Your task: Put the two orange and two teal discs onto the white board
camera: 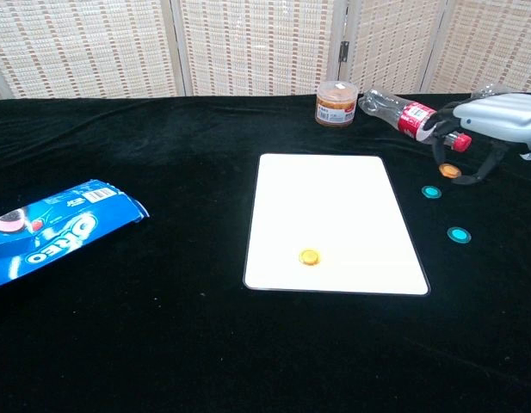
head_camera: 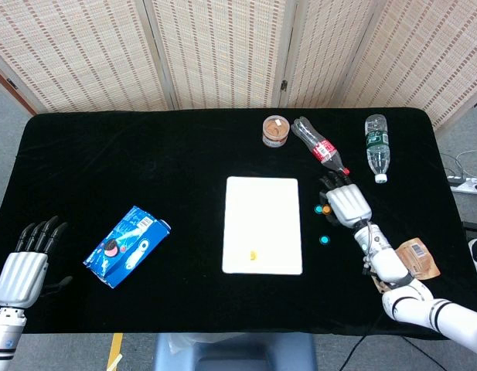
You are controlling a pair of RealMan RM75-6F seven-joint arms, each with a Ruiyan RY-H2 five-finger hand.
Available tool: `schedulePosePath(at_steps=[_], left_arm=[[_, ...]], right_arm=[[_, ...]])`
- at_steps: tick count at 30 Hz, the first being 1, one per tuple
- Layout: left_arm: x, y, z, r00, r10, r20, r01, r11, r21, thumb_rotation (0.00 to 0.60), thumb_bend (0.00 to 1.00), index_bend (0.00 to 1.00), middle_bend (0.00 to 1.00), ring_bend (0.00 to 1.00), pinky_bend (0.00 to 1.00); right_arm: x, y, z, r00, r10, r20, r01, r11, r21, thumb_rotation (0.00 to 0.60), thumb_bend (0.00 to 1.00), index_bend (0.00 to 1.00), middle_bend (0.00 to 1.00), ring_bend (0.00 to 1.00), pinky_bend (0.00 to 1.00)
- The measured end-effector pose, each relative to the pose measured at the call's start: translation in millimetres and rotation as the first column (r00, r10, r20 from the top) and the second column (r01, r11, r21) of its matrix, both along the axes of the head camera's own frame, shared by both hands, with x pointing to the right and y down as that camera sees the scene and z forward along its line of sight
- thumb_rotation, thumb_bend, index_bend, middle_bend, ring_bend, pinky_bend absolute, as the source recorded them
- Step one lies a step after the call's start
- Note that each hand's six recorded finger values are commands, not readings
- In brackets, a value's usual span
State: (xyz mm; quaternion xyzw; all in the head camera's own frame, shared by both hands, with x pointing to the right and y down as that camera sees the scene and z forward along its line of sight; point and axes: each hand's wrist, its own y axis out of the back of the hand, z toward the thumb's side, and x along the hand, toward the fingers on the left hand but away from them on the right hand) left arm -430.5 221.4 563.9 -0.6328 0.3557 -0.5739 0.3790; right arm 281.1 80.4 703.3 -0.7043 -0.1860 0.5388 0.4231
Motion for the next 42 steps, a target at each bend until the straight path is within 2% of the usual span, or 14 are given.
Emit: schedulePosePath(at_steps=[4, 7, 15, 24, 33, 42], left_arm=[[-1.4, 0.0, -1.6, 1.000, -0.005, 0.003, 0.005, 1.000, 0.003, 0.600, 0.16, 0.00, 0.00, 0.03, 0.00], [-1.7, 0.3, -1.5, 1.000, -0.005, 0.008, 0.005, 1.000, 0.001, 0.600, 0.16, 0.00, 0.00, 0.03, 0.00], [-3.3, 1.1, -1.4, 1.000, -0.005, 0.007, 0.005, 1.000, 0.000, 0.600, 0.16, 0.00, 0.00, 0.03, 0.00], [-5.7, 4.7, 0.7, 1.000, -0.012, 0.002, 0.012, 1.000, -0.009, 0.600, 0.16, 0.00, 0.00, 0.03, 0.00], [-6.8, 6.5, 3.6, 1.000, -0.015, -0.002, 0.015, 1.000, -0.018, 0.600, 0.16, 0.00, 0.00, 0.03, 0.00], [-7.8, 7.0, 3.8, 1.000, -0.018, -0.004, 0.018, 1.000, -0.021, 0.600, 0.16, 0.00, 0.00, 0.03, 0.00]], right_arm=[[-39.0, 23.9, -20.1, 0.987, -0.144, 0.075, 0.143, 0.990, 0.017, 0.600, 0.40, 0.57, 0.17, 0.01, 0.00], [-62.1, 40.1, -27.2, 0.965, -0.240, 0.102, 0.238, 0.971, 0.028, 0.600, 0.39, 0.57, 0.17, 0.01, 0.00], [-103.1, 68.2, -16.6, 0.924, -0.363, 0.124, 0.364, 0.931, 0.011, 0.600, 0.39, 0.57, 0.17, 0.01, 0.00], [-123.7, 81.4, -4.7, 0.900, -0.424, 0.106, 0.425, 0.905, 0.016, 0.600, 0.39, 0.57, 0.17, 0.01, 0.00], [-130.4, 90.1, 2.4, 0.893, -0.437, 0.105, 0.439, 0.898, 0.008, 0.600, 0.39, 0.54, 0.15, 0.01, 0.00], [-132.2, 88.9, 6.7, 0.894, -0.438, 0.096, 0.439, 0.898, 0.008, 0.600, 0.39, 0.51, 0.15, 0.01, 0.00]])
